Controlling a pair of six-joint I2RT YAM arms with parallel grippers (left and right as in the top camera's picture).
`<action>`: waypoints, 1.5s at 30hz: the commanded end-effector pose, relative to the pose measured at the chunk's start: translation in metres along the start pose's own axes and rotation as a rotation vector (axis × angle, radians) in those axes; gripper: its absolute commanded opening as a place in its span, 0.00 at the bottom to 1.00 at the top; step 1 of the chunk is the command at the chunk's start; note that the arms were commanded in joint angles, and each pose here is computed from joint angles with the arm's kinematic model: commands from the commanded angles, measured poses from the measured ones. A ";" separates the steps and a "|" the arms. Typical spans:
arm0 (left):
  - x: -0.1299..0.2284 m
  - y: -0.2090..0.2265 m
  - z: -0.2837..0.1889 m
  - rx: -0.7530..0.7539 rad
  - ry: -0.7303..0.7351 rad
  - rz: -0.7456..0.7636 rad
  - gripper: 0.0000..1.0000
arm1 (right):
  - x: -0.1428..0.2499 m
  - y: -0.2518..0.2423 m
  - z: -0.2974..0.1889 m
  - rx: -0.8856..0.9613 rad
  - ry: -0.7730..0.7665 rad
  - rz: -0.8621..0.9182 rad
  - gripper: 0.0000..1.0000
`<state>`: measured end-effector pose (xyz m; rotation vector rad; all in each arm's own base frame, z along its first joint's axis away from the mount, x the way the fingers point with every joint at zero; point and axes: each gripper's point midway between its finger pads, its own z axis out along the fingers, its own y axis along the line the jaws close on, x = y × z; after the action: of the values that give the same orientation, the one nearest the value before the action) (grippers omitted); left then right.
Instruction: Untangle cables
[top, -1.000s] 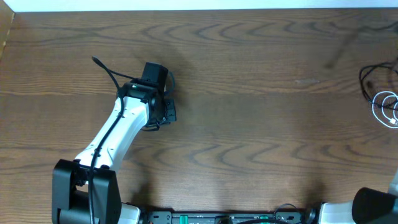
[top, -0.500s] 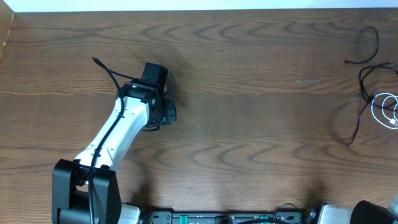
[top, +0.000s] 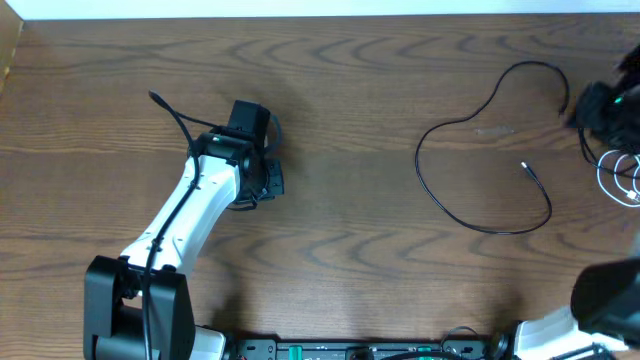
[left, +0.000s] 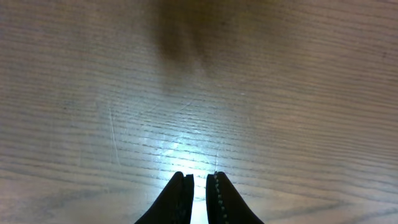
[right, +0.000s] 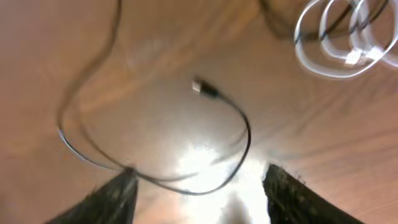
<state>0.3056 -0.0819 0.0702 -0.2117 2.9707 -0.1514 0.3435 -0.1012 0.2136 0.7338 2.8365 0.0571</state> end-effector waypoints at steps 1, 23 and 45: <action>-0.002 0.001 -0.001 0.001 -0.002 -0.011 0.14 | 0.020 -0.009 0.031 0.083 0.145 0.024 0.67; 0.000 0.002 -0.001 -0.001 0.005 -0.012 0.15 | 0.122 -0.044 0.179 0.027 0.235 0.344 0.02; 0.000 -0.002 -0.001 0.017 0.008 -0.040 0.14 | -0.159 -0.179 -0.021 0.162 -0.740 0.396 0.01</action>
<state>0.3036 -0.0853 0.0702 -0.2256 2.9798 -0.1825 0.3860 -0.3313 0.2603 1.0900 1.9496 -0.3056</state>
